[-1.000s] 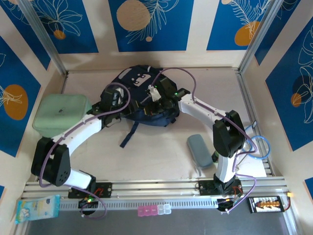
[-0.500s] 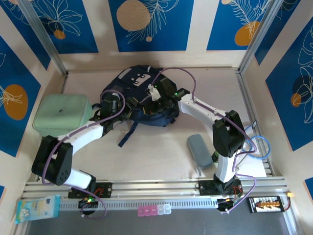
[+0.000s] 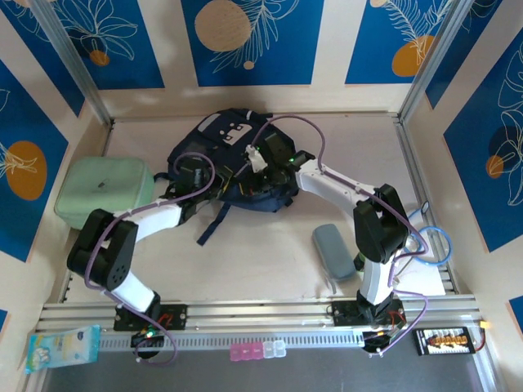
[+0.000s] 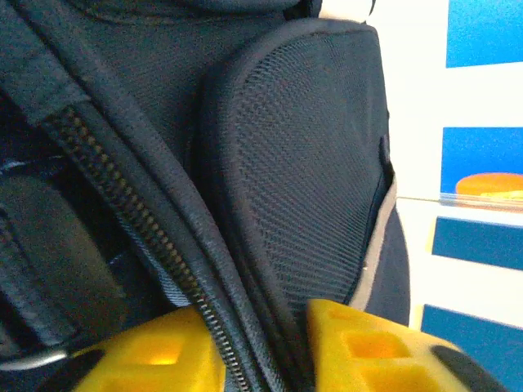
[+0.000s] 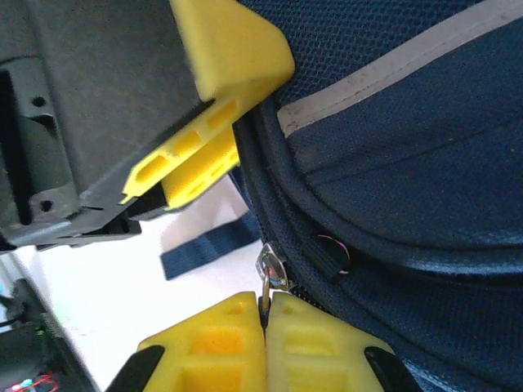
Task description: Pack the student bag
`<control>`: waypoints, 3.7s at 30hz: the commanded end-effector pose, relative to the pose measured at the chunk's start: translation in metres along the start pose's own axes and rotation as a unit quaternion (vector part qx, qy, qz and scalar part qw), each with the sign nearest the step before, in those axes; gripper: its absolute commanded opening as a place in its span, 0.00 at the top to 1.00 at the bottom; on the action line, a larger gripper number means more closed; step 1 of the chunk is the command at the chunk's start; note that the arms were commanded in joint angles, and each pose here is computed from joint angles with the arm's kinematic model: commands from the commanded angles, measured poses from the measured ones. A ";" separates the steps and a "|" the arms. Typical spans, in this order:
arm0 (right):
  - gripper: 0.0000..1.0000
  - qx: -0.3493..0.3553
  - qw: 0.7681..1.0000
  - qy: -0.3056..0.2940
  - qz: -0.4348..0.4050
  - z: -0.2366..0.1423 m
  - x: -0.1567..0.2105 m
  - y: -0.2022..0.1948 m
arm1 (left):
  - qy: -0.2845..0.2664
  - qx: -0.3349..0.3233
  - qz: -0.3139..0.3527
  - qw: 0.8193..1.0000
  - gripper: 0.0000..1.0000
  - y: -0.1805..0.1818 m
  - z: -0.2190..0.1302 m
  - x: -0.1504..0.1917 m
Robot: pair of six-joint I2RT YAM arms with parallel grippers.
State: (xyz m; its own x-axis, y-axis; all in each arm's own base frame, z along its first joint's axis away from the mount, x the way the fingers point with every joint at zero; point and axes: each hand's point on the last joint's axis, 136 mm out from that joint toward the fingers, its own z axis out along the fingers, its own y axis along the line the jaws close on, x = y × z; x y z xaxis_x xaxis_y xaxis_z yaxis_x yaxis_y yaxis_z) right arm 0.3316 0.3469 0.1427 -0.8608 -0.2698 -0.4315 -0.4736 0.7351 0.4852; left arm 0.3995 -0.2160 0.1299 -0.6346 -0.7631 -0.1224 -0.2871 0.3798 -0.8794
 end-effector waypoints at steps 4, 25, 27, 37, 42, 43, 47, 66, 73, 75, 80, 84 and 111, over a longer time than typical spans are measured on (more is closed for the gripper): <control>1.00 0.095 0.995 0.039 -0.009 -0.007 0.039 -0.022 | -0.022 -0.006 0.020 1.000 1.00 0.000 0.005 -0.006; 0.99 0.249 0.964 0.032 0.087 -0.063 0.045 -0.093 | -0.028 -0.032 0.052 0.998 1.00 0.002 -0.002 -0.014; 0.96 0.185 0.980 0.020 0.065 -0.058 0.038 -0.071 | -0.023 -0.029 0.056 0.998 1.00 -0.001 -0.001 -0.014; 0.54 -0.023 0.963 -0.078 0.258 -0.088 -0.015 -0.081 | 0.006 -0.011 0.055 0.998 1.00 -0.009 0.002 -0.009; 0.48 -0.031 0.944 -0.051 0.324 -0.069 -0.023 -0.104 | 0.018 0.001 0.053 0.998 1.00 -0.016 -0.002 -0.006; 0.48 -0.036 0.942 -0.046 0.332 -0.063 -0.023 -0.105 | 0.019 0.003 0.052 0.998 1.00 -0.017 -0.003 -0.005; 0.52 -0.048 0.934 -0.031 0.353 -0.044 -0.022 -0.109 | 0.022 0.025 0.036 0.999 1.00 -0.025 -0.007 -0.004; 0.63 -0.025 0.910 -0.017 0.413 -0.025 -0.005 -0.128 | 0.029 0.061 0.010 0.998 1.00 -0.041 -0.018 -0.001; 0.63 -0.040 0.910 -0.028 0.412 -0.019 -0.021 -0.129 | 0.026 0.067 0.015 0.997 1.00 -0.047 -0.024 -0.004; 0.76 -0.060 0.919 -0.044 0.387 -0.023 -0.039 -0.121 | 0.022 0.062 0.018 0.998 0.99 -0.046 -0.026 -0.006; 0.95 -0.088 0.945 -0.106 0.297 -0.062 -0.078 -0.085 | 0.012 0.008 0.043 0.999 0.68 -0.017 -0.032 -0.008; 0.97 -0.115 0.955 -0.131 0.239 -0.089 -0.089 -0.052 | 0.006 -0.036 0.068 0.997 0.49 0.012 -0.040 -0.008; 0.98 -0.160 0.956 -0.126 0.209 -0.107 -0.099 -0.020 | -0.029 0.056 -0.024 0.998 0.71 -0.011 -0.016 -0.019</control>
State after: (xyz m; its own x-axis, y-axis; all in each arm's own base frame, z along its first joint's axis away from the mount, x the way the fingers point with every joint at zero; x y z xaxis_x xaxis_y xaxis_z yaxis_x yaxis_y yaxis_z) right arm 0.4195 0.2806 0.2211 -0.9291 0.2440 -0.2778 -0.0834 0.5937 0.8004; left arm 0.3857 -0.2015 0.1354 -0.6350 -0.7676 -0.0874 -0.2551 0.3152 -0.9141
